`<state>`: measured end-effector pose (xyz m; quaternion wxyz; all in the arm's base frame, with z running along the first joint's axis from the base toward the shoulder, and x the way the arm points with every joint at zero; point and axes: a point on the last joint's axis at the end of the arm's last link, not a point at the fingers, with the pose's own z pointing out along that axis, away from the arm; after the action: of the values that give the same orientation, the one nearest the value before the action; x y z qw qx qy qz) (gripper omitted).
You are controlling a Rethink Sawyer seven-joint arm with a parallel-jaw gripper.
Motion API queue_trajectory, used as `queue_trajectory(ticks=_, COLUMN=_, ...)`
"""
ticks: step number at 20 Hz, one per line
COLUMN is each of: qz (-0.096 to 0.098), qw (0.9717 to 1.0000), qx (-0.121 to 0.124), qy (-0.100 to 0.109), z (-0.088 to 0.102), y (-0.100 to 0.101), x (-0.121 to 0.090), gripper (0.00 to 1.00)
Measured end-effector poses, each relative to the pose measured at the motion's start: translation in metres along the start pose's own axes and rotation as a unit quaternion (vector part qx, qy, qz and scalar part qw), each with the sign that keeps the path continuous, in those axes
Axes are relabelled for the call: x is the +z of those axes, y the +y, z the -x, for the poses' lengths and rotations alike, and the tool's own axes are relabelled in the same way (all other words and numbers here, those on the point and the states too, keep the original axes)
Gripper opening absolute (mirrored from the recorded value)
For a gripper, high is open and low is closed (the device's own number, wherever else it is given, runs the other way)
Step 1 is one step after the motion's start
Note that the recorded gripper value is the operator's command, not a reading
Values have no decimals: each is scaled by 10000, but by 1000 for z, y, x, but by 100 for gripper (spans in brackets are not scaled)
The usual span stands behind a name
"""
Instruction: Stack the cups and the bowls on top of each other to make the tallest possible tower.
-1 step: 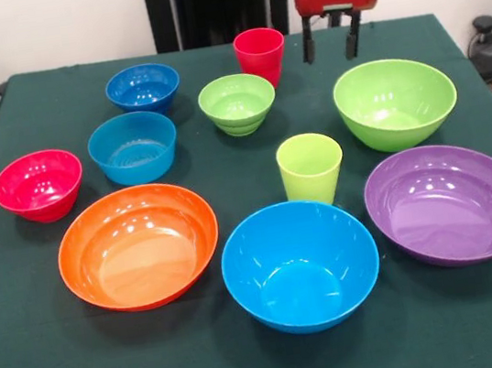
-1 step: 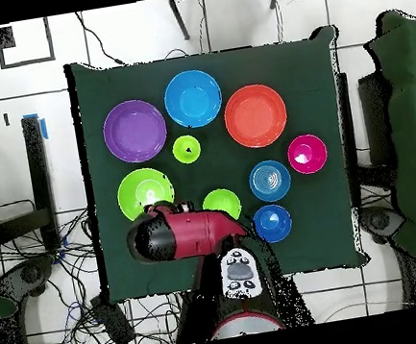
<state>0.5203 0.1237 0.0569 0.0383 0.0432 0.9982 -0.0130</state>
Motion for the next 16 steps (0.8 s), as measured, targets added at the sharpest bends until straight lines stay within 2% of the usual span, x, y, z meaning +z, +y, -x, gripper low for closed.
queue_trajectory(ticks=3, qz=-20, qw=10000, qx=69, qy=-51, z=17, y=6, x=-6, gripper=100)
queue_trajectory(ticks=9, qz=9, qw=9996, qx=265, qy=-66, z=48, y=32, x=-12, gripper=100)
queue_trajectory(ticks=16, qz=-18, qw=9976, qx=685, qy=-57, z=75, y=72, x=-7, gripper=100)
